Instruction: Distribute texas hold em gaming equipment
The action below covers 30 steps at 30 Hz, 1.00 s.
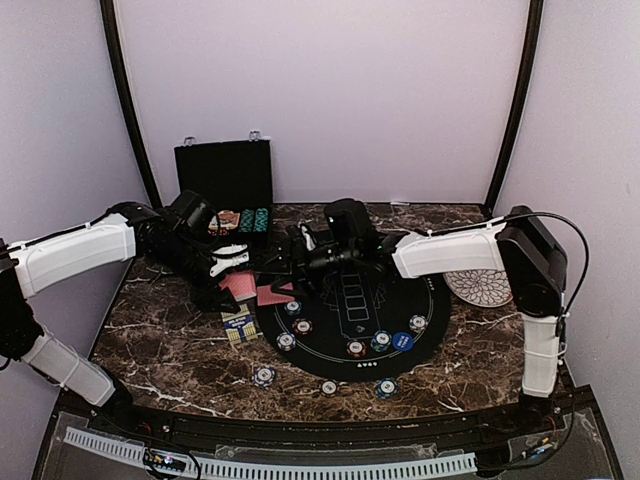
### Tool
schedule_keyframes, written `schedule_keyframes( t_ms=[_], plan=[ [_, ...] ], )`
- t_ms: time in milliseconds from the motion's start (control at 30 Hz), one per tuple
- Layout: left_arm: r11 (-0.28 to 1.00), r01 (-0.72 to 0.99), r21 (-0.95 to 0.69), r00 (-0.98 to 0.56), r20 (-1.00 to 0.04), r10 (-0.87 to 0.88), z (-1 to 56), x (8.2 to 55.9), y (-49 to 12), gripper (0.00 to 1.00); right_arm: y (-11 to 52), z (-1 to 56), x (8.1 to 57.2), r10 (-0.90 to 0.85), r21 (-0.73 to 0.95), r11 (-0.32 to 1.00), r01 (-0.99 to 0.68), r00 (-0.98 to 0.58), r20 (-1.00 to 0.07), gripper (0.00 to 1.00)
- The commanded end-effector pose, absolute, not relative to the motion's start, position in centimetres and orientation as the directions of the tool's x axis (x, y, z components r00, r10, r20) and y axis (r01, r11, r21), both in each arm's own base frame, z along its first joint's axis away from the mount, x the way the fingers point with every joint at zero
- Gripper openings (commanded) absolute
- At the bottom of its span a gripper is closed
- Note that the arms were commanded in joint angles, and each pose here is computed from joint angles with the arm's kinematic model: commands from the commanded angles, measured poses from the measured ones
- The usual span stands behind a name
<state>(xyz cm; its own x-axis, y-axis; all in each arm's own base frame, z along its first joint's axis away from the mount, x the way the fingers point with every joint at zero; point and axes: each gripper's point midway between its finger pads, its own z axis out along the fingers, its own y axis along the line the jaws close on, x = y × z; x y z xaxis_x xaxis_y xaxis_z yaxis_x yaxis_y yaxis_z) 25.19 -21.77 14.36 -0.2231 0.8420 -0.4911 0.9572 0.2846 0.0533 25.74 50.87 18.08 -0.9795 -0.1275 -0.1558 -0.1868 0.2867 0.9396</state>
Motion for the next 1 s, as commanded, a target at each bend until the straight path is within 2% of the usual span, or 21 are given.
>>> schedule_keyframes(
  t_ms=[0,967],
  plan=[
    [0.29,0.956,0.041,-0.226,-0.525,0.82,15.9,25.3,-22.3,0.04,52.3,19.3,25.1,-0.148,0.955,0.214,-0.203,-0.974,-0.174,0.79],
    [0.298,0.954,0.018,-0.244,-0.527,0.814,15.9,25.4,-22.6,0.02,55.5,18.4,23.5,-0.201,0.979,0.138,-0.149,-0.972,-0.119,0.75]
  ],
)
